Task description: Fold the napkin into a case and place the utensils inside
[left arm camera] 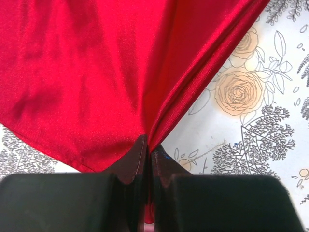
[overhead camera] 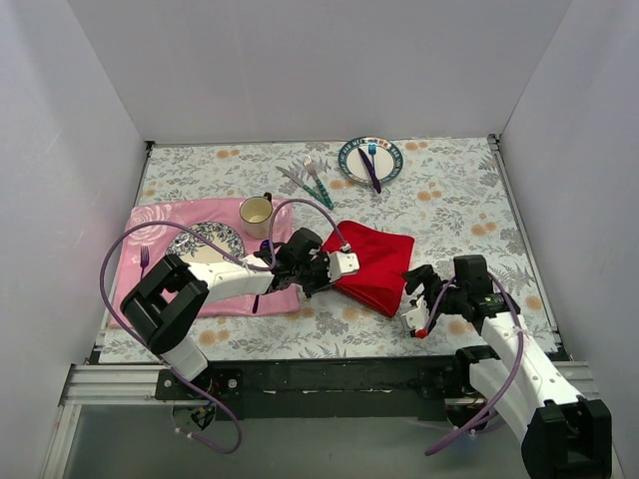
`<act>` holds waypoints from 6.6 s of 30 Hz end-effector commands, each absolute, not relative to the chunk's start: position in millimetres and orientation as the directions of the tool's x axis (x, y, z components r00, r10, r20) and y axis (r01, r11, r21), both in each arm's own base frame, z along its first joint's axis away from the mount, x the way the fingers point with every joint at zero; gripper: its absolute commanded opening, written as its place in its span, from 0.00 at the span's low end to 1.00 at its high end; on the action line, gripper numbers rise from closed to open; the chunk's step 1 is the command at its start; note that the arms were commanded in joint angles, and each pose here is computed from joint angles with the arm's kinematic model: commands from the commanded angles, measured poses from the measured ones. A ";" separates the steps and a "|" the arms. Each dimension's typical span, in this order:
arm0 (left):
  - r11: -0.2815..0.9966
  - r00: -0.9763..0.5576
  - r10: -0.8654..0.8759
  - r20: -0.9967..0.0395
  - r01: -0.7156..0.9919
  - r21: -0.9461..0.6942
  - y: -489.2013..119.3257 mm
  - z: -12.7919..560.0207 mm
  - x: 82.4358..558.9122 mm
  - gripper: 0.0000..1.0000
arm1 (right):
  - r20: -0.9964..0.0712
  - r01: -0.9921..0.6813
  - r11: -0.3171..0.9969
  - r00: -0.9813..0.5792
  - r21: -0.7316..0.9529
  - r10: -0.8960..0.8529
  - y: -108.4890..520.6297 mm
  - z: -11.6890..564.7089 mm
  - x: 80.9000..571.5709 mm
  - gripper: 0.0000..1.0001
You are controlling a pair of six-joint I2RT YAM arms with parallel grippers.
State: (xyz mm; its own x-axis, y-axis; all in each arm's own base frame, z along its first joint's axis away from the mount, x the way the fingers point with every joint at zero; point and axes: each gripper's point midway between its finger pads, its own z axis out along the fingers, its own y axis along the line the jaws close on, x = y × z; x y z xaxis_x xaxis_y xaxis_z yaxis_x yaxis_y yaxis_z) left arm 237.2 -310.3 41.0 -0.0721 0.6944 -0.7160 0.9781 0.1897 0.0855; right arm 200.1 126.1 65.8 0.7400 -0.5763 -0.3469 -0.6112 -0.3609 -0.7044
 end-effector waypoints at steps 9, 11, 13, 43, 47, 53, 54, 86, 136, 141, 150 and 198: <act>0.192 -0.089 0.668 -0.739 0.980 0.055 -315.0 74.6 218.7 0.58 | -0.747 -0.909 0.165 0.200 -0.383 -0.634 133.8 132.8 222.7 0.86; 0.215 -0.101 0.615 -0.782 0.976 0.043 -321.9 104.2 219.0 0.65 | -0.795 -0.916 0.262 0.091 -0.303 -0.600 136.3 157.5 239.1 0.85; 0.244 -0.112 0.572 -0.813 0.969 0.039 -323.2 126.8 221.0 0.66 | -0.835 -0.919 0.372 -0.097 -0.134 -0.541 139.5 166.9 255.3 0.81; 0.659 -0.832 0.087 -0.548 0.460 -0.595 -311.5 88.0 359.0 0.82 | -0.468 -0.655 0.593 -0.754 0.469 -0.461 167.7 31.9 293.6 0.01; 0.651 -0.851 0.085 -0.517 0.441 -0.618 -317.8 75.5 362.8 0.81 | -0.429 -0.636 0.601 -0.771 0.485 -0.470 165.1 23.2 285.2 0.01; 0.602 -0.880 0.074 -0.469 0.414 -0.682 -330.3 64.6 361.5 0.75 | -0.378 -0.603 0.615 -0.798 0.509 -0.469 161.6 10.3 272.8 0.01; 0.591 -0.880 0.069 -0.471 0.416 -0.691 -332.7 66.8 362.4 0.74 | -0.365 -0.593 0.618 -0.805 0.517 -0.467 161.2 8.1 269.3 0.01; 0.422 -0.446 0.444 -0.777 0.869 -0.257 -292.6 130.7 302.5 0.63 | -0.507 -0.676 0.424 -0.735 0.602 -0.451 188.8 95.3 268.2 0.10; 0.565 -0.880 -0.099 -0.464 0.334 -0.755 -259.8 112.0 215.1 0.65 | -0.507 -0.997 0.068 -0.075 0.033 -0.859 203.8 22.5 141.7 0.17; 0.541 -0.897 -0.114 -0.428 0.305 -0.784 -264.2 113.0 214.0 0.65 | -0.508 -0.998 0.058 -0.064 0.027 -0.859 203.8 25.5 140.2 0.14; 0.570 -0.913 -0.123 -0.390 0.257 -0.781 -268.0 95.5 213.6 0.65 | -0.499 -0.999 0.039 -0.046 0.024 -0.865 200.7 21.7 135.9 0.02; 0.733 -0.933 -0.140 -0.333 0.129 -0.668 -263.0 47.9 236.0 0.58 | -0.449 -0.997 -0.025 -0.010 0.072 -0.893 186.6 19.4 118.2 0.01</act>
State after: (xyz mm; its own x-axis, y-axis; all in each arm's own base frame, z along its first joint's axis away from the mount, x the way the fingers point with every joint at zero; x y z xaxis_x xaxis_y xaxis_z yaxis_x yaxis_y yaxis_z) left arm 225.7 -263.9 42.4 -0.9447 -0.1319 -0.3002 0.1191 0.7151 -0.6888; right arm 125.8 188.4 24.0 -0.0072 -0.8878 -0.4602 -0.9990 -0.0140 0.0428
